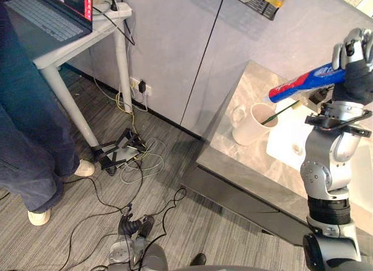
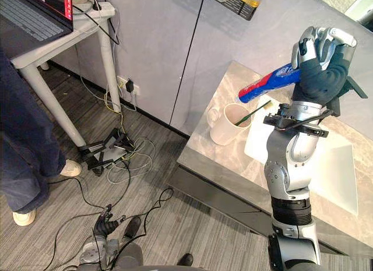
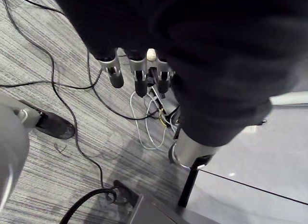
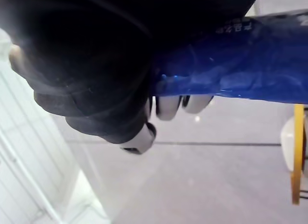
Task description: Organize washtable
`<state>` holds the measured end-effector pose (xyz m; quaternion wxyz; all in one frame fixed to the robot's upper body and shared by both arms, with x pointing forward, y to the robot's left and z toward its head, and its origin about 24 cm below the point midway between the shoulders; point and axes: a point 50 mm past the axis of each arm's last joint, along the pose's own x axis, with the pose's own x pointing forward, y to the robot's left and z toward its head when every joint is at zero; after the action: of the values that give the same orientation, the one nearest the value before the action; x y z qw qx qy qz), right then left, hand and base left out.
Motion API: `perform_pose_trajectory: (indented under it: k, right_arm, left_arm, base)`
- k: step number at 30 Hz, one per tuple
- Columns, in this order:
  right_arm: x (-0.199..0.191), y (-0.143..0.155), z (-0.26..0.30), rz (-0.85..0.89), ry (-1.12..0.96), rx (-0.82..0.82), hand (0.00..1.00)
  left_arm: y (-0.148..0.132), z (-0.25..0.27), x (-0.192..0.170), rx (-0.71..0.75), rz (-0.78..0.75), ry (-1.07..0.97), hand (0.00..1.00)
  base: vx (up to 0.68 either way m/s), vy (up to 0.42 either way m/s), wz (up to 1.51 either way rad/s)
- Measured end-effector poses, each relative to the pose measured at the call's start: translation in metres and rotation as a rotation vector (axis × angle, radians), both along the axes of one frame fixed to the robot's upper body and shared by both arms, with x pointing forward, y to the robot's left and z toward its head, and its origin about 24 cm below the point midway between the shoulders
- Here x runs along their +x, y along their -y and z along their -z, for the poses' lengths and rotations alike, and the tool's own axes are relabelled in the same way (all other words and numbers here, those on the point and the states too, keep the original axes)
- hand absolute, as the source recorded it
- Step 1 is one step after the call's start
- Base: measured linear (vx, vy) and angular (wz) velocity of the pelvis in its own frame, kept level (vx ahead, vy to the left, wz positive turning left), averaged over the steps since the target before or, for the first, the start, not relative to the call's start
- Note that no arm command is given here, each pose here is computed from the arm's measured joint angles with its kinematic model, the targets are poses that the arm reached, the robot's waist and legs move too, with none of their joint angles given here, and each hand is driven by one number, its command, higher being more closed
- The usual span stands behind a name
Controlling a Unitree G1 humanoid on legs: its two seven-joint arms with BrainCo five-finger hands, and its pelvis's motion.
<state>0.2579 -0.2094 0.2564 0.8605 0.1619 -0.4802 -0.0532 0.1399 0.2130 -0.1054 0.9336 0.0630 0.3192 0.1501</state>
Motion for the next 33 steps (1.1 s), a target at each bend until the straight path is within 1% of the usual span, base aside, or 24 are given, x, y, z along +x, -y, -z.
perform_pose_trajectory:
  k: [6,17,23,27,33]
  right_arm:
    - [-0.002,-0.001,0.002,0.026,-0.001,-0.002,1.0]
    - [-0.019,-0.003,0.028,0.022,-0.074,0.055,1.0]
    - [-0.022,-0.001,0.03,0.048,-0.075,0.04,1.0]
    - [-0.026,0.002,0.034,0.065,-0.08,0.073,1.0]
    - [-0.029,0.002,0.032,0.067,-0.069,0.075,1.0]
  left_arm:
    - [0.0,-0.004,0.006,0.003,0.002,0.026,0.0]
    - [0.003,-0.013,0.017,0.017,0.009,0.081,0.0]
    - [0.004,-0.015,0.019,0.017,0.011,0.091,0.0]
    - [0.004,-0.015,0.019,0.016,0.012,0.091,0.0]
    - [0.008,-0.019,0.023,0.01,0.016,0.117,0.0]
  base:
    - [0.0,0.002,0.05]
    - [0.04,-0.017,0.02]
    - [0.06,-0.01,-0.01]
    - [0.06,-0.006,0.0]
    - [0.05,0.005,0.02]
